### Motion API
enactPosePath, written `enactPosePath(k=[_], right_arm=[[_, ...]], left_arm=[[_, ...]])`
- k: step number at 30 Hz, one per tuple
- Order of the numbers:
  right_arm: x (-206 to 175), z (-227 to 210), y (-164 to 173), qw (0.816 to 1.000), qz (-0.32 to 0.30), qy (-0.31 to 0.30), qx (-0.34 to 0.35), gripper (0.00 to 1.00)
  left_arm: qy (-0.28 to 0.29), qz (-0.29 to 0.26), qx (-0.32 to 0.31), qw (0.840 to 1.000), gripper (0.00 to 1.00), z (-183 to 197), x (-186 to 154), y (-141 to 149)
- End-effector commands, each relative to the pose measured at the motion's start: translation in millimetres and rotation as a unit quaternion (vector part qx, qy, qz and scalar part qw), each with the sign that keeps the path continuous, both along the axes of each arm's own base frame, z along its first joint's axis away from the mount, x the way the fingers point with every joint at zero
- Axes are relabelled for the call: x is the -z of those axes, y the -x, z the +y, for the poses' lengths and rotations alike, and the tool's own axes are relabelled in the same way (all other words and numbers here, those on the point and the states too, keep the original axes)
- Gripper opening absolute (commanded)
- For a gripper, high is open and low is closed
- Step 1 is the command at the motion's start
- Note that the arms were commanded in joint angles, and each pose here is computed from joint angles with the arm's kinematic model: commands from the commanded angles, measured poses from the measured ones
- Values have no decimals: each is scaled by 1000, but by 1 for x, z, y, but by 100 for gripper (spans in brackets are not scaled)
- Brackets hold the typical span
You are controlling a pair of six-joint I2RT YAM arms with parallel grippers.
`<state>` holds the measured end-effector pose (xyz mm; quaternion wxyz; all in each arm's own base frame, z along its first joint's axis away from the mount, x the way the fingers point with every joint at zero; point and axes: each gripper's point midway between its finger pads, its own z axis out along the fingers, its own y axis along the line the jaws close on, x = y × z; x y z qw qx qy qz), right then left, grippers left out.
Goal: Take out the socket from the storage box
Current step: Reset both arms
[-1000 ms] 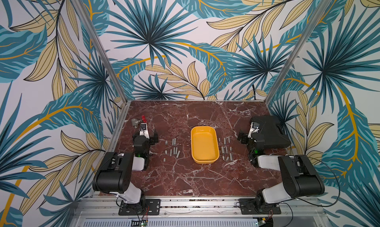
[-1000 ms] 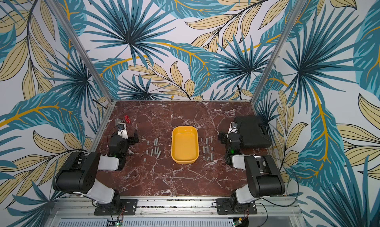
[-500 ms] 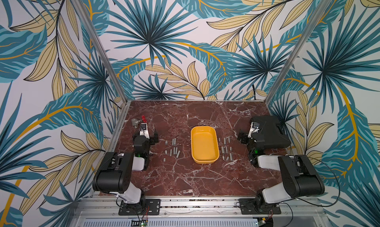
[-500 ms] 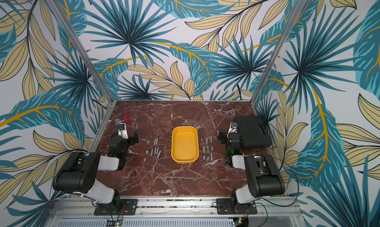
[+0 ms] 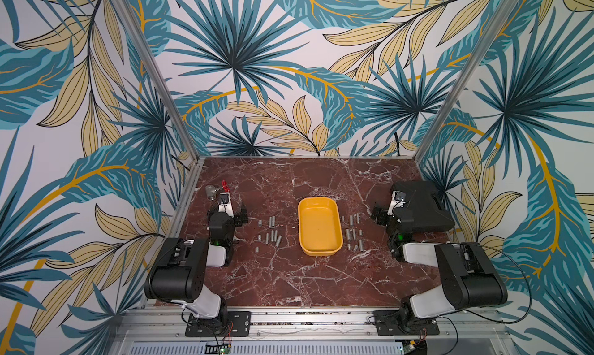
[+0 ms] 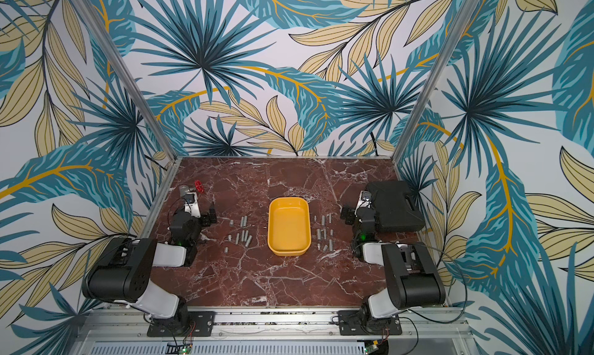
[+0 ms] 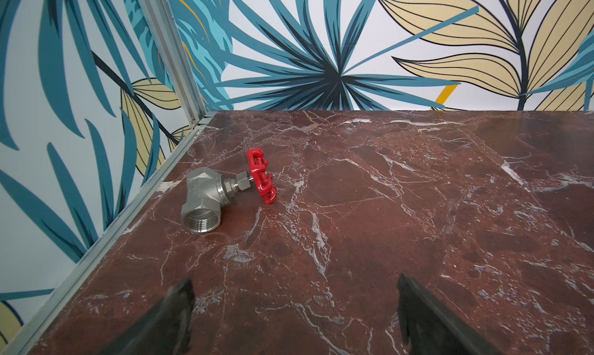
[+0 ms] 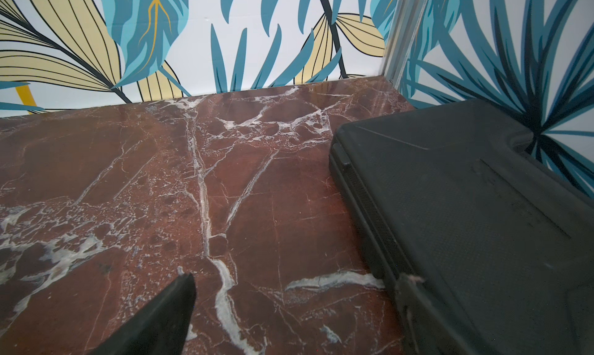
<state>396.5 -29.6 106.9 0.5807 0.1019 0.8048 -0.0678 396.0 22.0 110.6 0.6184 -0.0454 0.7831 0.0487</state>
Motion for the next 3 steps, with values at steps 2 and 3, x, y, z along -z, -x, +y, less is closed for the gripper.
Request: enactPosePath(k=[2, 3], right_arm=[[-5, 0, 1, 1000, -10, 4, -4, 100], [-5, 0, 1, 1000, -10, 4, -4, 100]], left_arm=[[2, -9, 0, 1000, 100, 2, -8, -7], [2, -9, 0, 1000, 100, 2, -7, -7]])
